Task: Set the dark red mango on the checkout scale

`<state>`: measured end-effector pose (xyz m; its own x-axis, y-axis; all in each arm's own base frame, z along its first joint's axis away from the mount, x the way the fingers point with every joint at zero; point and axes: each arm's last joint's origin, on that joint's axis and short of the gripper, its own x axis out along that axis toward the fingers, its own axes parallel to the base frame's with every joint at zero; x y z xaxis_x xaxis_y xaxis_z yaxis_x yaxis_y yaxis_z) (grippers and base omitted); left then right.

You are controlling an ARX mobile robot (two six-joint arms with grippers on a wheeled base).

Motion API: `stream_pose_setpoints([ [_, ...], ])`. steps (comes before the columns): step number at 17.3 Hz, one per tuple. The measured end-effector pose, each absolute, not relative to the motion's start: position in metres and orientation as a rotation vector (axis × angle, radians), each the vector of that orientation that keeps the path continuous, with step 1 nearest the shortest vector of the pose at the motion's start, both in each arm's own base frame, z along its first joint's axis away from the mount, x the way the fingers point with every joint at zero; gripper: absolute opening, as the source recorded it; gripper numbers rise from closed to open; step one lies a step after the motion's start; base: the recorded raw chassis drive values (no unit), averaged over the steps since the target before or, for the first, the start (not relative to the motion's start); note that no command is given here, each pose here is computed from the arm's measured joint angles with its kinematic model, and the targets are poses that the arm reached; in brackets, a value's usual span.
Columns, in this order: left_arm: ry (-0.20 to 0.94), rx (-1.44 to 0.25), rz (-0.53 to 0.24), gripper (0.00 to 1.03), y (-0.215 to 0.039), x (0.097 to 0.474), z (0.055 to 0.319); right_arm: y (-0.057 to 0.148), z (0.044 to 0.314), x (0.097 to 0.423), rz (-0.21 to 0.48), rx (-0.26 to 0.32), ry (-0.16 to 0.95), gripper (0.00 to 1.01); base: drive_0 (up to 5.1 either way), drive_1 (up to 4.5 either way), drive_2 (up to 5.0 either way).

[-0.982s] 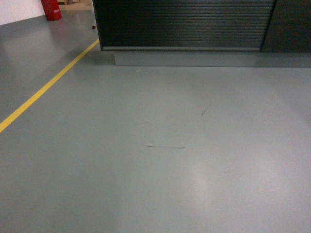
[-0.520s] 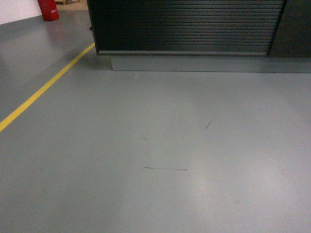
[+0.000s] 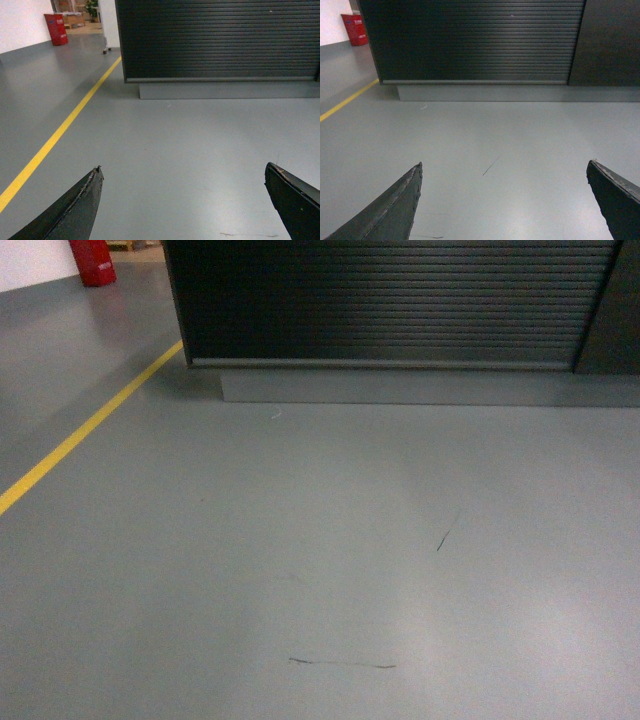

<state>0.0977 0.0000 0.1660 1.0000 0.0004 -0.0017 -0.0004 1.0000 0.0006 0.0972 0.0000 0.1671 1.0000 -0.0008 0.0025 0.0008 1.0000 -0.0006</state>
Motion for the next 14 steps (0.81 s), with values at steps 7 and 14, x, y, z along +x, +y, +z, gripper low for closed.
stream_pose_setpoints([
  [7, 0.004, 0.001, 0.000, 0.98, 0.0000, 0.0977, 0.1658, 0.0000, 0.1669, 0.0972, 0.000, -0.001, -0.001, 0.98, 0.0, 4.30, -4.4],
  [14, 0.003, 0.001, 0.001, 0.98, 0.0000, 0.0977, 0.1659, 0.0000, 0.1675, 0.0972, 0.000, -0.001, -0.007, 0.98, 0.0, 4.30, -4.4],
])
